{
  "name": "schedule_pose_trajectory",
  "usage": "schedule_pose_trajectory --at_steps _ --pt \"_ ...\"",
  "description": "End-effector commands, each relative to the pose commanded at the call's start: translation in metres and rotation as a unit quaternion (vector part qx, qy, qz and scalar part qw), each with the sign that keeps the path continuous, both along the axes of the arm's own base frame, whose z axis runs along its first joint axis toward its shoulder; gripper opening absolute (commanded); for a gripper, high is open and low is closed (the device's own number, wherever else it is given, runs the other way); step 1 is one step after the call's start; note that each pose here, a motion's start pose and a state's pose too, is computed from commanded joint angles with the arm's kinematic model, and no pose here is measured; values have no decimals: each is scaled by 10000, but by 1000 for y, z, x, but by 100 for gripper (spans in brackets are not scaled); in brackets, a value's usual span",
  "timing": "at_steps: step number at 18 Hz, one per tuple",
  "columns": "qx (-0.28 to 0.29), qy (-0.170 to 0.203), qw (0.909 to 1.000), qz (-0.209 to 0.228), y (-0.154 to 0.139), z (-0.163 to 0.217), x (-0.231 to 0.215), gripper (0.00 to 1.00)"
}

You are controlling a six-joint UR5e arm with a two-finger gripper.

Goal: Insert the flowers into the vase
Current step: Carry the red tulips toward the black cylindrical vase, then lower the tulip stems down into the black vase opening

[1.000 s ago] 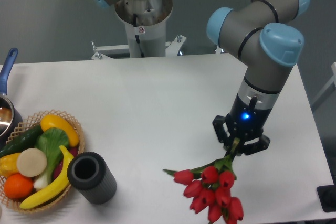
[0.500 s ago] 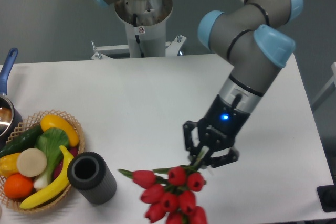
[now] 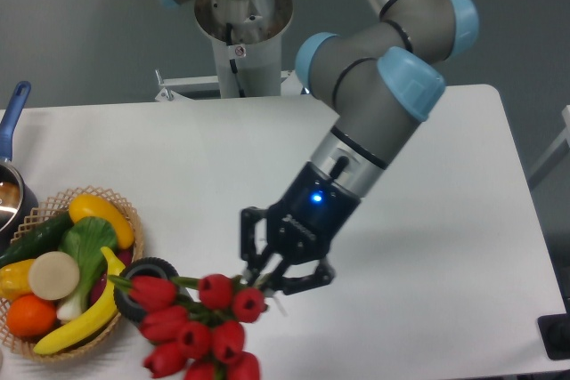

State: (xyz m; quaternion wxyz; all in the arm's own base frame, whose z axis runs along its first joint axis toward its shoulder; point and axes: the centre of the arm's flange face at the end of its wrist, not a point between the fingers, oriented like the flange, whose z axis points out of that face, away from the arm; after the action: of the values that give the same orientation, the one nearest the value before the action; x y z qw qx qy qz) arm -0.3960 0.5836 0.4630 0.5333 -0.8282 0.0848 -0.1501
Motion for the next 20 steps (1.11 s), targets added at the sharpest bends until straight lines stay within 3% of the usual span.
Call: schedule_pose_trajectory --at_steps 11,20 --pt "940 -376 9909 -888 16 9 34 5" --pt "1054 -211 9868 -1215 30 -13 56 7"
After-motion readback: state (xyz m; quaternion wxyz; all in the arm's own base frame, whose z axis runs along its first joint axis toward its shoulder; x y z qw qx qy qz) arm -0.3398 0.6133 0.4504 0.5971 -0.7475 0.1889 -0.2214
